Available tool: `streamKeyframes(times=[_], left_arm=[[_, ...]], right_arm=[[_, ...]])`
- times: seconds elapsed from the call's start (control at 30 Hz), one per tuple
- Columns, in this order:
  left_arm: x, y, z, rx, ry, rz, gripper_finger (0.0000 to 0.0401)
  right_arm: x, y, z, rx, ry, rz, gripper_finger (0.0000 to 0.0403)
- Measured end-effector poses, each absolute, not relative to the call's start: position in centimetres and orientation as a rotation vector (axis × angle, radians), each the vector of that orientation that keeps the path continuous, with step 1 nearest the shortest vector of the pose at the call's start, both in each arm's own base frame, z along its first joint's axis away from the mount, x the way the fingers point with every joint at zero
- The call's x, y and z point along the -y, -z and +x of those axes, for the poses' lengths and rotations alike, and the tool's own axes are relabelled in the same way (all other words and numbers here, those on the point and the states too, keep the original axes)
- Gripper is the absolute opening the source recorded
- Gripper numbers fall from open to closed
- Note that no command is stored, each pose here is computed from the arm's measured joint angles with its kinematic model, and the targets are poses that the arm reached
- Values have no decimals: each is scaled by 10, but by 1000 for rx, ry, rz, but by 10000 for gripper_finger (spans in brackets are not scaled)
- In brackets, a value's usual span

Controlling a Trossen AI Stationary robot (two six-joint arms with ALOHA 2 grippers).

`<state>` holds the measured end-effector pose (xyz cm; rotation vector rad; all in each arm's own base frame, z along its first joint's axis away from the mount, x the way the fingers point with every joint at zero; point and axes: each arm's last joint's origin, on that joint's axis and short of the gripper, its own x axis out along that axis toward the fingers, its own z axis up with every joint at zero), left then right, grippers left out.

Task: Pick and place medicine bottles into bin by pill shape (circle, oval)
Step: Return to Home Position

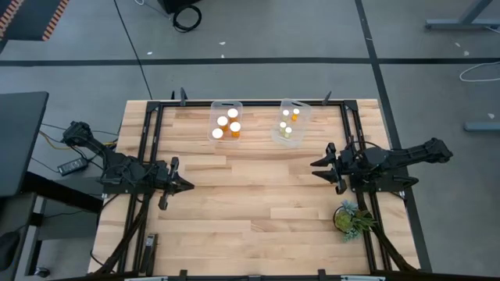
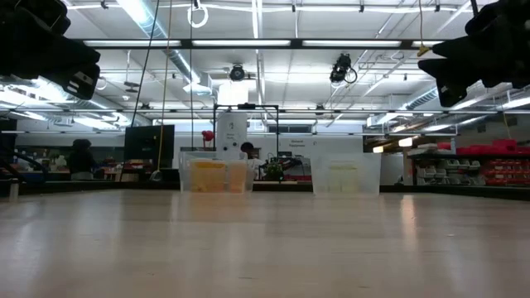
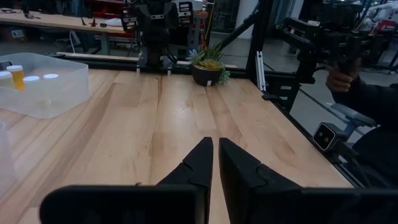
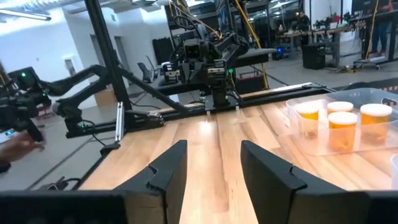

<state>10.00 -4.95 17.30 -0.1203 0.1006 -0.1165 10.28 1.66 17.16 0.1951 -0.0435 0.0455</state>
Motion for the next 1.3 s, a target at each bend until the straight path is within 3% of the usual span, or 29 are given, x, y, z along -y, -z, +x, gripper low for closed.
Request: streamKeyframes(times=[0.27, 0.57, 0.9, 1.3], left_arm=[[50, -173, 100, -95, 117, -110, 23], [46, -185, 102, 32, 78, 145, 36], [13, -178, 112, -52, -105, 179, 23], [6, -154, 113, -159, -26, 157, 36]], right_arm=[[-17, -172, 103, 44, -44, 142, 157], [-17, -172, 103, 44, -44, 138, 157], [-17, -172, 103, 44, -44, 138, 157], [-17, -171, 103, 43, -45, 138, 157]])
